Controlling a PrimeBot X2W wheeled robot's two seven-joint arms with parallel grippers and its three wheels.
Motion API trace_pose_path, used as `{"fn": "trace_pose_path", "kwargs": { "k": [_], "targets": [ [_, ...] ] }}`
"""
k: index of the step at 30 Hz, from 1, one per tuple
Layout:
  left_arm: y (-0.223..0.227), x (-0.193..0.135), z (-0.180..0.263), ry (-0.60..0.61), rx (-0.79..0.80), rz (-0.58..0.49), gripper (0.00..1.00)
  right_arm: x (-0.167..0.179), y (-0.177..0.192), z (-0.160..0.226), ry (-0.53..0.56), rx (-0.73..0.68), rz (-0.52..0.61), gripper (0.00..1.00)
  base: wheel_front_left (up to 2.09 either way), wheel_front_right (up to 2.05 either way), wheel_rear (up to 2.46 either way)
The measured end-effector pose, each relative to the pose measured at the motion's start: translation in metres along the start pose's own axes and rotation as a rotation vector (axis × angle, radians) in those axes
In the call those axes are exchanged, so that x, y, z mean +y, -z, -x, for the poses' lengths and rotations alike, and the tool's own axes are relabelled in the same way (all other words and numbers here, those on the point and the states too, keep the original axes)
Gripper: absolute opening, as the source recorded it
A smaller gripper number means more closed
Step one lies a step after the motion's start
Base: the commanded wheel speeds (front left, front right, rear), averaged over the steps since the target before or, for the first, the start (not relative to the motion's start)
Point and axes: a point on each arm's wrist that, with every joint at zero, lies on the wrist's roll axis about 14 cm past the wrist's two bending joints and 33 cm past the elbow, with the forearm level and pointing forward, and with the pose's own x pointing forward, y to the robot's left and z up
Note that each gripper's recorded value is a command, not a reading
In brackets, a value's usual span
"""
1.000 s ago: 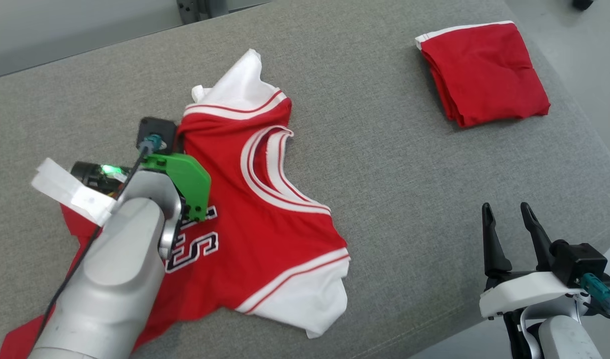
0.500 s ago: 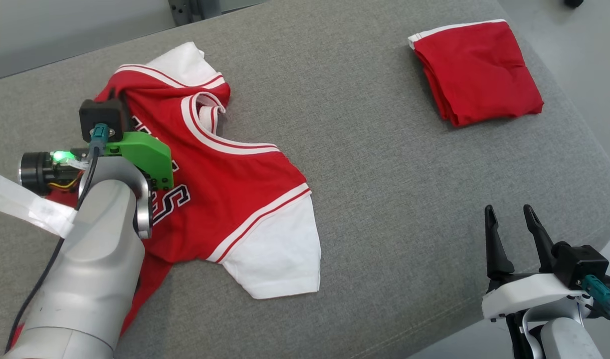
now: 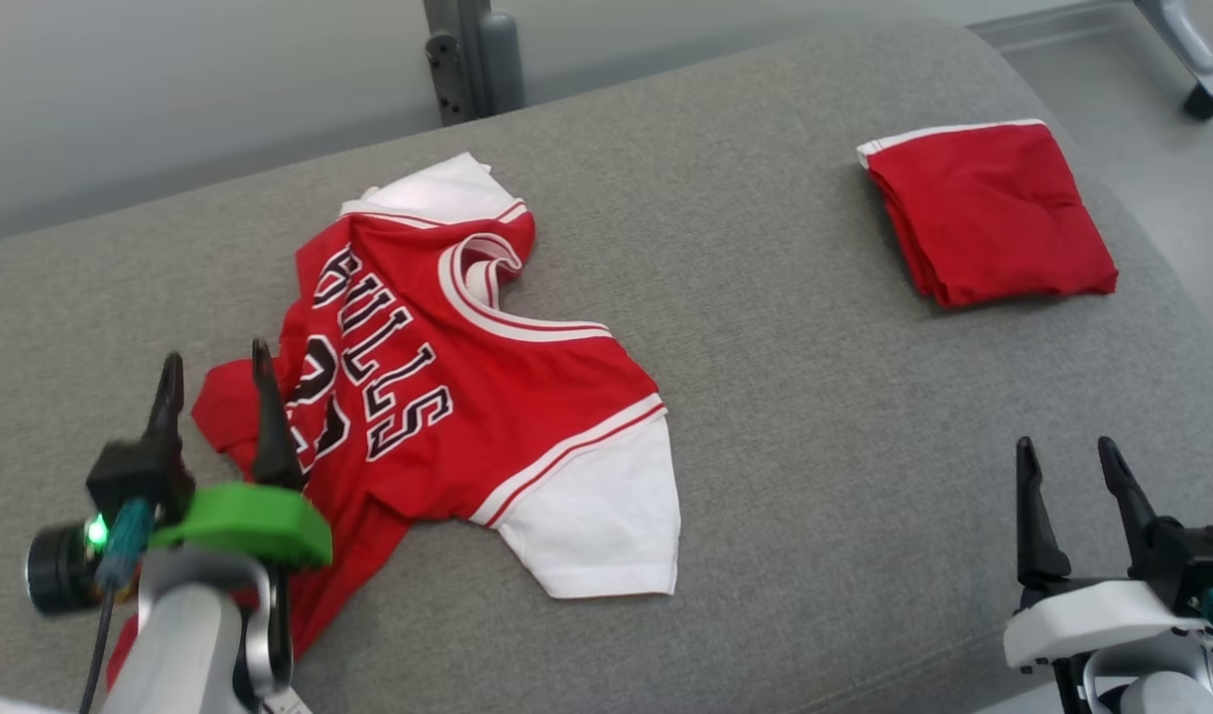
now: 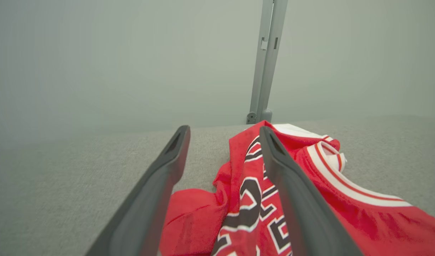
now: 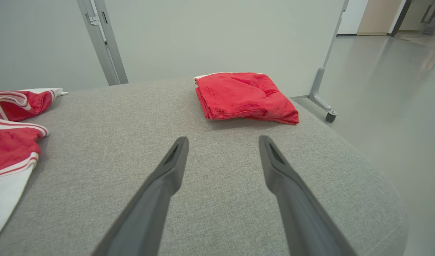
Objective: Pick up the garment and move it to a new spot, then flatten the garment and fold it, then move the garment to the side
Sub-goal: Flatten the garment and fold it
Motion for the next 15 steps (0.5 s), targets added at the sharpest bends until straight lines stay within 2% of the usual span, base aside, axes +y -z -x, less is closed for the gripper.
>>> {"fn": "trace_pose_path", "kwargs": {
  "k": [3, 9, 15],
  "targets": [
    [0.011, 0.027, 0.046, -0.084, 0.031, 0.014, 1.0, 0.001, -0.005, 0.0, -0.01, -0.019, 0.01, 1.0, 0.0, 0.0, 0.0],
    [0.018, 0.065, 0.118, -0.215, 0.051, 0.043, 1.0, 0.025, -0.009, -0.007, -0.09, -0.035, 0.03, 1.0, 0.0, 0.0, 0.0],
    [0.018, 0.072, 0.167, -0.226, 0.042, 0.072, 1.0, 0.056, -0.016, -0.012, -0.182, -0.063, 0.019, 1.0, 0.0, 0.0, 0.0]
  ]
}}
